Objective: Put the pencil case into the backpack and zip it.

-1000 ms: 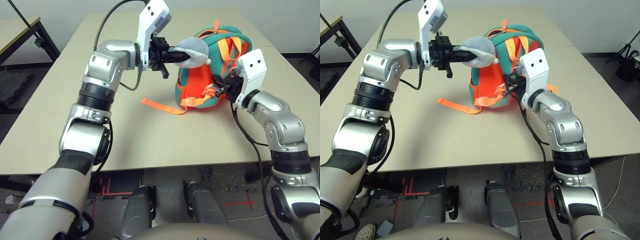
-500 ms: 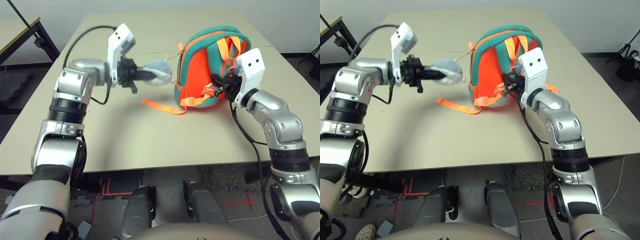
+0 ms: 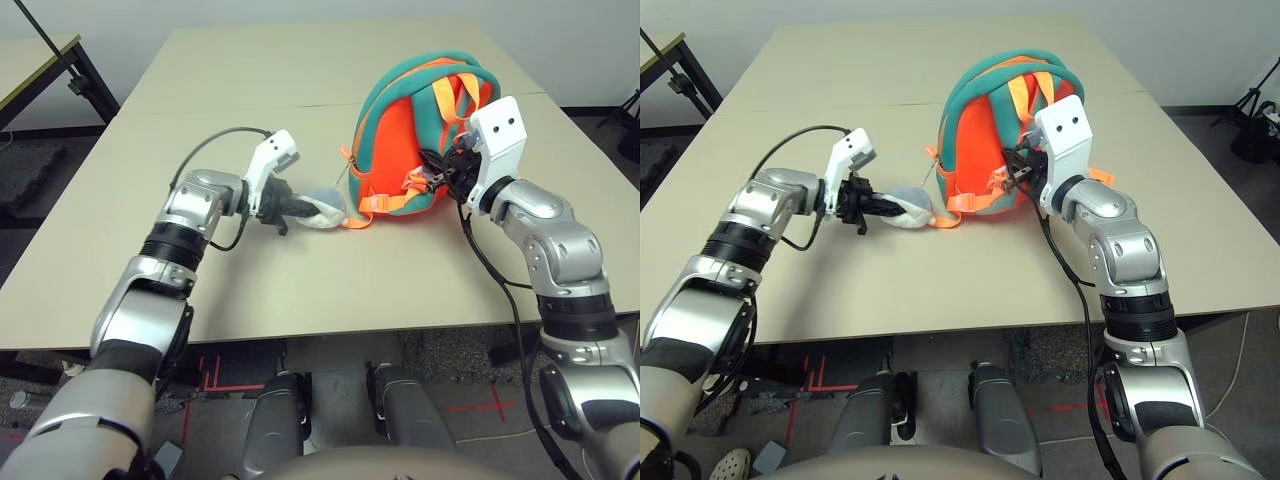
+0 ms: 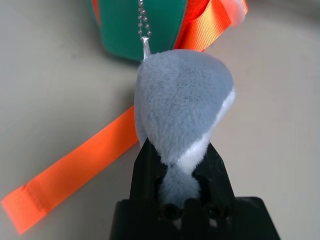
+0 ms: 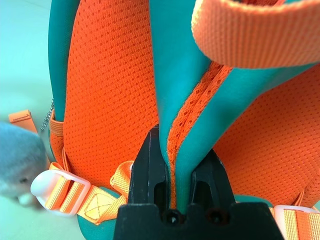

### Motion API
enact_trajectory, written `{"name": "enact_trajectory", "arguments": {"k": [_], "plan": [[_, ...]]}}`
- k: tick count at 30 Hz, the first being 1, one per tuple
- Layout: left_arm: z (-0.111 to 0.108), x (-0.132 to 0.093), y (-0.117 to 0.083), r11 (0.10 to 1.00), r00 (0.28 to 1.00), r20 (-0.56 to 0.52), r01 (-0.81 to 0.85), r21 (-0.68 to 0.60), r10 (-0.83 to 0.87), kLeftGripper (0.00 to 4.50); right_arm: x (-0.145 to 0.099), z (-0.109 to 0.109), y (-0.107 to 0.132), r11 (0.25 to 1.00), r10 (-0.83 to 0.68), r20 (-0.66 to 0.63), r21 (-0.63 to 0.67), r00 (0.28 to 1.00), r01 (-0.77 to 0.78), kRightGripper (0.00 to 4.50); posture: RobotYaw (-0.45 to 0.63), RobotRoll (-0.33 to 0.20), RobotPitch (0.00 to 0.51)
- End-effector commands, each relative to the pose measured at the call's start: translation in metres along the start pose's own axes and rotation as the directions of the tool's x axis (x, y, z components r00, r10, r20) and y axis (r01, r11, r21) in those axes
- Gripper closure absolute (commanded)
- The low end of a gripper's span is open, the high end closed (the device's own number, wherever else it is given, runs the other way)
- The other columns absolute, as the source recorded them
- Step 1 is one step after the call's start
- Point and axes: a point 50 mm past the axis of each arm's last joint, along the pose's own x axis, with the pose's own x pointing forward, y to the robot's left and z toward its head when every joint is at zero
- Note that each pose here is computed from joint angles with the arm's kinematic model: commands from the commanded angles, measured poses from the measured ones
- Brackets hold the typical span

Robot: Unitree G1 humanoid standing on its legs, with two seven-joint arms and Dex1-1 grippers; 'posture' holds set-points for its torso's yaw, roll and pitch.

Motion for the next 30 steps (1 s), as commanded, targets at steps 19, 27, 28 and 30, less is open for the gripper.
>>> {"name": "enact_trajectory", "arguments": {"k": [19,27,28,30], "plan": [[0.034,-0.052,-0.011,0.999,0.983,0.178,-0.035,-0.041,0.041,0.0,-0.027,0.011,-0.007,0.961,0.194,-0.051,0.209,0.98,-0.18,0.2,-0.23,0.0,0.095],[0.031,-0.066,-0.016,0.995,0.98,0.177,-0.082,-0.053,0.09,0.0,-0.058,0.022,-0.035,0.971,0.151,-0.095,0.203,0.984,-0.13,0.04,-0.24,0.0,0.103],[0.031,-0.067,-0.016,0.994,0.978,0.183,-0.089,-0.057,0.098,0.0,-0.062,0.021,-0.039,0.973,0.132,-0.102,0.205,0.986,-0.109,0.04,-0.24,0.0,0.104],[0.031,-0.07,-0.016,0.993,0.975,0.194,-0.099,-0.065,0.11,0.0,-0.067,0.019,-0.045,0.976,0.103,-0.112,0.204,0.988,-0.079,0.04,-0.24,0.0,0.106]]}}
